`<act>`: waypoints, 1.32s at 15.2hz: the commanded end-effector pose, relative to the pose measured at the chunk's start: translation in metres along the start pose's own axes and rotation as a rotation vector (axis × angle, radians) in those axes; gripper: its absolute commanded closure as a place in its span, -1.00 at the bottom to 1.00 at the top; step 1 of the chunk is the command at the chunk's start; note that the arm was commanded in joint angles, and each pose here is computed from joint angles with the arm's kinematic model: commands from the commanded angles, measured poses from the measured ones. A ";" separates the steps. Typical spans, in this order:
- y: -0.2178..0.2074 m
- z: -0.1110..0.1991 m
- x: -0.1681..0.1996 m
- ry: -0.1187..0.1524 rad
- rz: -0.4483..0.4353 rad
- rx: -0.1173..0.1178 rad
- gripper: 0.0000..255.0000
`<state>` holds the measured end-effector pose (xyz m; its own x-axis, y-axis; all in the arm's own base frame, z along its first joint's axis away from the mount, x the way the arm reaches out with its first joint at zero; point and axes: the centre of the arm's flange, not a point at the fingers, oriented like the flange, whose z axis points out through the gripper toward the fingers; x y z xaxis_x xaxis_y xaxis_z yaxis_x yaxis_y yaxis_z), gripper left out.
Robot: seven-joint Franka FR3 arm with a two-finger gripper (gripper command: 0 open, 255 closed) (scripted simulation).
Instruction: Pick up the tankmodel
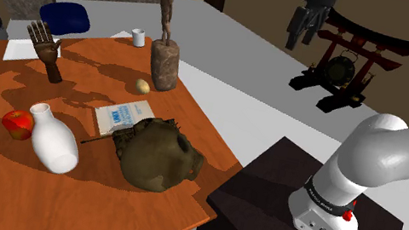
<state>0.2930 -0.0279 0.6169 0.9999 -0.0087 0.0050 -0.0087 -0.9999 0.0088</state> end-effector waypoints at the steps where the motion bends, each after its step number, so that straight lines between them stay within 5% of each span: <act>1: 0.000 0.000 0.000 0.000 0.000 0.000 -1.00; 20: -0.132 0.126 0.194 -0.091 -0.511 -0.117 -1.00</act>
<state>0.4797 0.0908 0.4994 0.8869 0.4489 -0.1088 0.4588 -0.8833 0.0958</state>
